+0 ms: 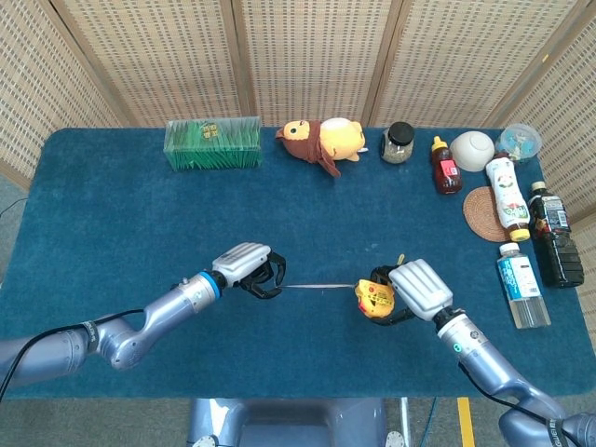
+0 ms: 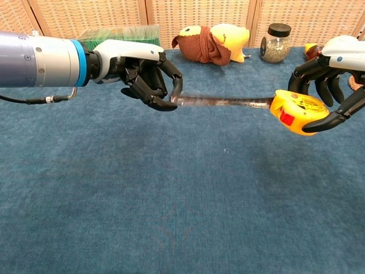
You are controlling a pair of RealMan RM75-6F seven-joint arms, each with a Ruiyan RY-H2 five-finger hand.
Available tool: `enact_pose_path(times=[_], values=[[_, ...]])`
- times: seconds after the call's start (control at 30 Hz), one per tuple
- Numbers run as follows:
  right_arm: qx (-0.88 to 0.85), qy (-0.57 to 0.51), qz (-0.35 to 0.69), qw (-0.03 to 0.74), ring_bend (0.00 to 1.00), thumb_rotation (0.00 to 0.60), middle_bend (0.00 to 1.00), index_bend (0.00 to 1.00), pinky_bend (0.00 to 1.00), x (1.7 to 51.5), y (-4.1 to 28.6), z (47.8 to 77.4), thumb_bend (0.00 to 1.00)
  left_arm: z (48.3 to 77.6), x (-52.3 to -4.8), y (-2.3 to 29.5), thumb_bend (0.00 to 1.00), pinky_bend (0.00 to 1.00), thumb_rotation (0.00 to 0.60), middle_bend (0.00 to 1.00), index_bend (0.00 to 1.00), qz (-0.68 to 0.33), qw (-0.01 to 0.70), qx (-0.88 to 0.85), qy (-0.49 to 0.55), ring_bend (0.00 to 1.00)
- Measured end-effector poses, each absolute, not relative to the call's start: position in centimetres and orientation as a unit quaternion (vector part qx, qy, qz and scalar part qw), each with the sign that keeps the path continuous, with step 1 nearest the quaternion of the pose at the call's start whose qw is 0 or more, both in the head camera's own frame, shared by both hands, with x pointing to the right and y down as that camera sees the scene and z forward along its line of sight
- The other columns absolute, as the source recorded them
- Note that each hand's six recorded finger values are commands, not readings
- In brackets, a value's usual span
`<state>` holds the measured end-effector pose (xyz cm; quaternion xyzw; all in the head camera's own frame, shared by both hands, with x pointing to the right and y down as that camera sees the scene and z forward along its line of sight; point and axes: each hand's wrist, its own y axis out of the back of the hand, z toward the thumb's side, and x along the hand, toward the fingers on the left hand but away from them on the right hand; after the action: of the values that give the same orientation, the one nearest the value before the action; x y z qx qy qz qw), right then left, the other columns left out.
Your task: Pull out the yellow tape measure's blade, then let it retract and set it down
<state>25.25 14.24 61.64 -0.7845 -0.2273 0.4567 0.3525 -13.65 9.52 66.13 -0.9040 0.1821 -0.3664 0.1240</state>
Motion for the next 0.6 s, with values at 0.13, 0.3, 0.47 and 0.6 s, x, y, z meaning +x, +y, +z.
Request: enact_pose_path(times=[0.13, 0.3, 0.47, 0.6], values=[[-0.784, -0.228, 0.458, 0.352, 0.60, 0.389, 0.59, 0.55, 0.58, 25.5, 14.2, 61.8, 0.23, 66.1, -13.9, 9.5, 0.29, 0.89, 0.594, 0.65, 0.29, -0.375, 0.131, -0.901, 0.174, 0.65], [-0.782, -0.231, 0.461, 0.351, 0.60, 0.389, 0.59, 0.55, 0.58, 25.9, 14.0, 61.9, 0.23, 65.9, -15.1, 9.1, 0.28, 0.86, 0.589, 0.55, 0.27, -0.389, 0.137, -0.894, 0.176, 0.59], [-0.776, -0.229, 0.470, 0.353, 0.60, 0.390, 0.59, 0.55, 0.58, 26.7, 13.9, 62.3, 0.23, 65.5, -16.7, 8.6, 0.28, 0.86, 0.589, 0.55, 0.27, -0.398, 0.142, -0.886, 0.189, 0.58], [-0.773, -0.226, 0.476, 0.353, 0.60, 0.388, 0.59, 0.55, 0.57, 27.2, 13.9, 62.8, 0.23, 65.1, -18.7, 8.1, 0.28, 0.86, 0.589, 0.55, 0.27, -0.411, 0.145, -0.877, 0.201, 0.58]])
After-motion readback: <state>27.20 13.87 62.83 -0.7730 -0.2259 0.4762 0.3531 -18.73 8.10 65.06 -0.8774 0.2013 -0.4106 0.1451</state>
